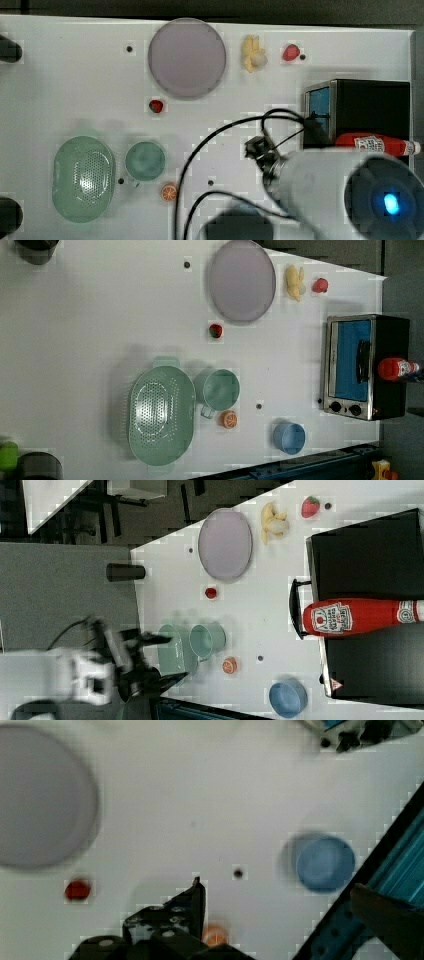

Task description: Pick Ketchup from oven and place it on table.

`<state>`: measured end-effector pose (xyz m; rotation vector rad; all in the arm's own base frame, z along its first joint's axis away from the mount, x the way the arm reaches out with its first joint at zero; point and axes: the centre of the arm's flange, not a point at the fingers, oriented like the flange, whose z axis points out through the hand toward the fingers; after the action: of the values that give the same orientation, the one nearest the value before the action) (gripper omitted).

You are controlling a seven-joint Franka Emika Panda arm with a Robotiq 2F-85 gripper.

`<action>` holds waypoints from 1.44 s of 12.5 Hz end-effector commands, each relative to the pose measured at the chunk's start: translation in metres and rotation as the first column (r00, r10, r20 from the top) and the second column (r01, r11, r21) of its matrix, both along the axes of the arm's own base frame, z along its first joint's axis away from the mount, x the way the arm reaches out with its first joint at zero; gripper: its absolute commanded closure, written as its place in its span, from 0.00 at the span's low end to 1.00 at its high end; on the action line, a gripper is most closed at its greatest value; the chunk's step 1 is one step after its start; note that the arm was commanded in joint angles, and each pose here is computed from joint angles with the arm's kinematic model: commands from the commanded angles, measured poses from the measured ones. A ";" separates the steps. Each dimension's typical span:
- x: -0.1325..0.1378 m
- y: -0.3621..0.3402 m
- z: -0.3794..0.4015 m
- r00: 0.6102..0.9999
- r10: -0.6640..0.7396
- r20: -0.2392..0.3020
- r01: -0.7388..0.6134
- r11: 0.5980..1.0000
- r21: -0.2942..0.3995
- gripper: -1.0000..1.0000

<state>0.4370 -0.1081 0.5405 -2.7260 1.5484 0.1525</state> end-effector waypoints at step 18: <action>0.019 -0.258 -0.152 0.877 -0.439 0.195 0.465 0.879 -0.111 0.00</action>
<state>0.4591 -0.3531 0.3683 -2.3120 2.1834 -0.1401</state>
